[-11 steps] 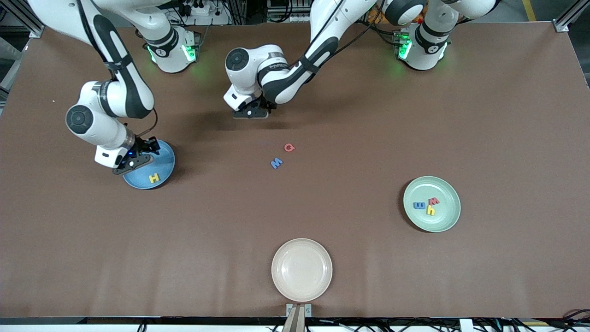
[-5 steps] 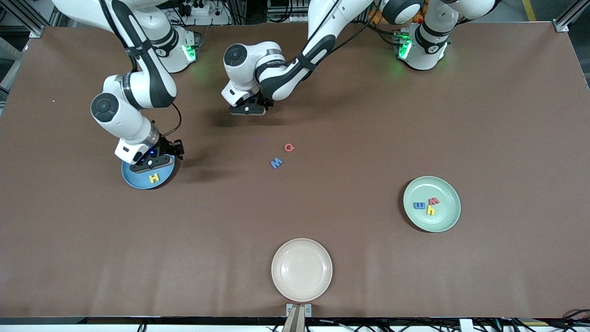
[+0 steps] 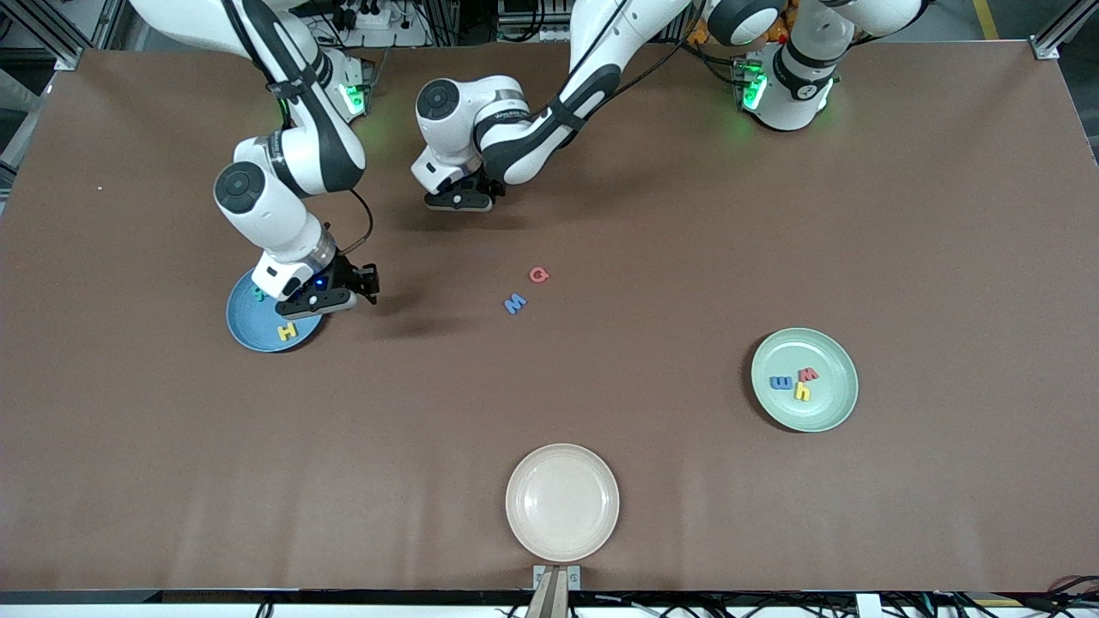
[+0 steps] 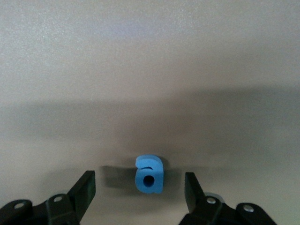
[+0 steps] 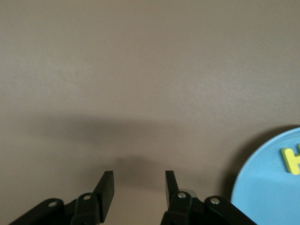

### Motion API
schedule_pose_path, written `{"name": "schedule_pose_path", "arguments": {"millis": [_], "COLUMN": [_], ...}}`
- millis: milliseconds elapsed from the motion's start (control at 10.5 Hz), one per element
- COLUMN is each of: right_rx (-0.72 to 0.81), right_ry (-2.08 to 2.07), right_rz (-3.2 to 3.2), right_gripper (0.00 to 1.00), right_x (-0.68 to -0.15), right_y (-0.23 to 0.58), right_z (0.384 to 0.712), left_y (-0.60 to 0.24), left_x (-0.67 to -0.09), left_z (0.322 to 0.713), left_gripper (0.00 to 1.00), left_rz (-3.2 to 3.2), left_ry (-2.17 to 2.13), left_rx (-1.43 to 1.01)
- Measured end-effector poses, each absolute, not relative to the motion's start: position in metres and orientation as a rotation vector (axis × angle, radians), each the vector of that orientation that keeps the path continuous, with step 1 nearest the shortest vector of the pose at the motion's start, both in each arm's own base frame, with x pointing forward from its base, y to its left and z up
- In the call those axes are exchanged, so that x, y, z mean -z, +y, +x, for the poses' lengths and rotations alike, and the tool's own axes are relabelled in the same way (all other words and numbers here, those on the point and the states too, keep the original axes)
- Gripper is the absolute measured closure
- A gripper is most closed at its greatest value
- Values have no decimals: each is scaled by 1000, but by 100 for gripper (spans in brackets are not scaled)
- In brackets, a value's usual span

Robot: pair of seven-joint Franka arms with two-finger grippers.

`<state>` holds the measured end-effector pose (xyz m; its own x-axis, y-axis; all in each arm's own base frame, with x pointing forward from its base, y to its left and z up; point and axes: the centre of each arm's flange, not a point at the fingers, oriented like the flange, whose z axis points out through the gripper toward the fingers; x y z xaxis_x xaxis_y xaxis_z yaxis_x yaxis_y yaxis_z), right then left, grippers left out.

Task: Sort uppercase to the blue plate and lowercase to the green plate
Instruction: 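Grasp the blue a with the left gripper while the right gripper reaches the W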

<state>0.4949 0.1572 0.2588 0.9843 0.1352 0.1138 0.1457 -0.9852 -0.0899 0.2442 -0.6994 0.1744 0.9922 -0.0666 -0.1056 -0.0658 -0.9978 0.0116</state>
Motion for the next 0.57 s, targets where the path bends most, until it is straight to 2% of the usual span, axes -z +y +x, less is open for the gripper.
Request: {"name": "schedule_pose_path", "arguments": {"millis": [95, 190, 285, 569], "right_rx": [166, 169, 171, 176], "right_ry": [-206, -199, -184, -184], "right_rz": [-3029, -3027, -3025, -3018], "right_gripper": [48, 54, 56, 54], "right_x": [-259, -258, -258, -254], "right_y": [162, 165, 166, 180], "right_z": [498, 500, 503, 513], "left_y": [-699, -699, -699, -699], "left_x": [-174, -174, -172, -168], "left_z": [244, 244, 244, 244], "left_gripper": [23, 27, 35, 37], "left_rz": [3128, 3128, 3130, 3132], "left_ry": [-104, -104, -104, -103], "left_rx": [167, 167, 168, 172]}}
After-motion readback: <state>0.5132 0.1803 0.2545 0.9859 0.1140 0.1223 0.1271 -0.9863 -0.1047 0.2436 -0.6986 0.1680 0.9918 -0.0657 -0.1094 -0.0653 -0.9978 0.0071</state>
